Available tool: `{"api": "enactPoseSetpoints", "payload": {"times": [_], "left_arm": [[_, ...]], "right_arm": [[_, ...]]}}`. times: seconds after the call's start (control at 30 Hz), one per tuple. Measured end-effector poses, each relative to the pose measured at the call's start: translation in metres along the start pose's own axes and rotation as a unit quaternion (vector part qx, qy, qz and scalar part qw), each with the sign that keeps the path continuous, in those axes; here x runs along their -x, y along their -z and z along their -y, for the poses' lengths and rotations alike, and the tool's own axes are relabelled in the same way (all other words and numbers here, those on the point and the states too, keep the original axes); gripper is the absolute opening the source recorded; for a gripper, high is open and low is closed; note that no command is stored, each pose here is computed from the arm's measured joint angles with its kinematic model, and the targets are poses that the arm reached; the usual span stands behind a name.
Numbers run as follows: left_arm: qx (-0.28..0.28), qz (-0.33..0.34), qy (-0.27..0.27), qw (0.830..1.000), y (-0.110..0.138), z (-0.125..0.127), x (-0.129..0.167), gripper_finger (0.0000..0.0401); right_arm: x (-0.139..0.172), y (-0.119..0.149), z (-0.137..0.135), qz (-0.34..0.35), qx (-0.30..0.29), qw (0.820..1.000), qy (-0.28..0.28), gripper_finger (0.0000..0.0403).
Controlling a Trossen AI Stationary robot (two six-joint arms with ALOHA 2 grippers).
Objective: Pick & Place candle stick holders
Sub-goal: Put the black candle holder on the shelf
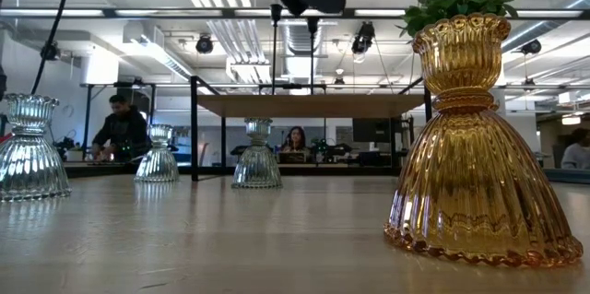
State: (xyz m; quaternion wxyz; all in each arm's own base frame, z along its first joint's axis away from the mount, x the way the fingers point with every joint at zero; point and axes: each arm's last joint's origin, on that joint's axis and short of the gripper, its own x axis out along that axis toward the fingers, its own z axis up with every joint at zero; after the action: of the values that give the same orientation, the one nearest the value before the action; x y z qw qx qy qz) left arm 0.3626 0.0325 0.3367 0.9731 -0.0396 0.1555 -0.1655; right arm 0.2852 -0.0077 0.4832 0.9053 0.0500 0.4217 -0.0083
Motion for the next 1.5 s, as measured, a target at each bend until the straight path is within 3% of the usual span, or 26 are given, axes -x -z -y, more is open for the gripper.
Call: {"api": "enactPoseSetpoints", "payload": {"times": [0.17,0.33,0.47,0.7,0.87,1.17,1.37,1.5], "left_arm": [[-0.011,0.046,-0.005,0.999,-0.011,0.000,0.003,0.0018],[-0.002,0.018,0.006,1.000,-0.002,-0.001,0.000,0.0018],[-0.009,0.035,0.001,0.999,-0.010,-0.001,0.008,0.0018],[-0.018,0.061,-0.010,0.998,-0.016,0.000,0.013,0.0018],[-0.035,0.111,-0.015,0.993,-0.030,0.001,0.023,0.0018],[-0.044,0.178,0.004,0.983,-0.045,0.001,0.030,0.0018],[-0.051,0.208,0.015,0.977,-0.051,0.003,0.033,0.0018],[-0.054,0.220,0.016,0.974,-0.053,0.004,0.034,0.0018]], "right_arm": [[0.037,0.007,0.000,0.066,-0.015,0.997,0.023,0.0090],[0.082,0.018,0.000,0.149,-0.030,0.988,0.021,0.0099],[0.099,0.027,-0.003,0.169,-0.041,0.985,-0.011,0.0102],[0.118,0.040,-0.006,0.189,-0.049,0.981,0.001,0.0092],[0.104,0.033,-0.012,0.203,-0.026,0.978,0.028,0.0085],[0.059,0.035,-0.014,0.216,-0.024,0.976,0.023,0.0084],[0.050,0.041,-0.013,0.315,-0.027,0.949,0.001,0.0092],[0.038,0.047,-0.012,0.344,-0.032,0.938,-0.003,0.0096]]}}
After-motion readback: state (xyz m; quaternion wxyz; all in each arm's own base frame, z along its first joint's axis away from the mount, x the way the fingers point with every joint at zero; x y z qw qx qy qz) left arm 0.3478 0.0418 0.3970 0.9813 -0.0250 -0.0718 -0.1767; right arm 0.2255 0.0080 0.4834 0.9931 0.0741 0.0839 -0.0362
